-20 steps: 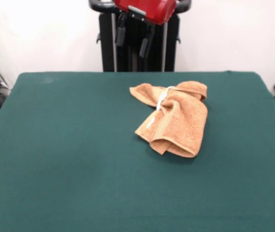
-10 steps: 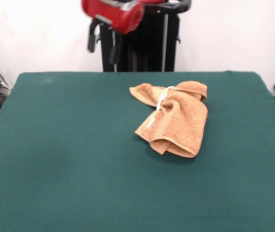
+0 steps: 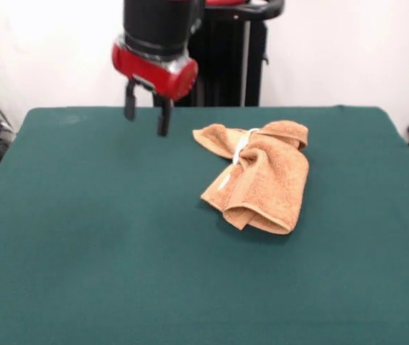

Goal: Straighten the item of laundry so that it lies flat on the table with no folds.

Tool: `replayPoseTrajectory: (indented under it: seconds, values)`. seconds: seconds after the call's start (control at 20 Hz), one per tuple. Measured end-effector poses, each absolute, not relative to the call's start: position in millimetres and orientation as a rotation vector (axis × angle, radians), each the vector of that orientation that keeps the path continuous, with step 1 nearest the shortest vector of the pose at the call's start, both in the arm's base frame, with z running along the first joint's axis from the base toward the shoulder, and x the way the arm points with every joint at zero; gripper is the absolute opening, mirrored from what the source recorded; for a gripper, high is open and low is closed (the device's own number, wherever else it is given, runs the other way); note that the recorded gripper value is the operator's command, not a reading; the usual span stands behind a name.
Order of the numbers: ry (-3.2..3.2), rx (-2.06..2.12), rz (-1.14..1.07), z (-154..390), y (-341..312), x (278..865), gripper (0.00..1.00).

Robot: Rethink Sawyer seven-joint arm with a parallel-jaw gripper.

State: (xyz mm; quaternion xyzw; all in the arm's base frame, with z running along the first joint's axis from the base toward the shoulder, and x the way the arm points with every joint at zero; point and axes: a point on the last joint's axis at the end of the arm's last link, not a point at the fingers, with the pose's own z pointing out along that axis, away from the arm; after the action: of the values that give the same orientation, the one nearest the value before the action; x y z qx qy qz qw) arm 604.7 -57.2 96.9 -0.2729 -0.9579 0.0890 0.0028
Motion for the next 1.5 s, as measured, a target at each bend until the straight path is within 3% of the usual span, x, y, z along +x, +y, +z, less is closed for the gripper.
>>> replayPoseTrajectory:
  seconds: [0.5, 1.5]
  values:
    - [-2.973, -0.747, 0.135, 47.6, -4.2, 605.5, 1.0]
    - [-2.922, -0.661, 0.038, 59.4, 46.0, 588.1, 1.0]
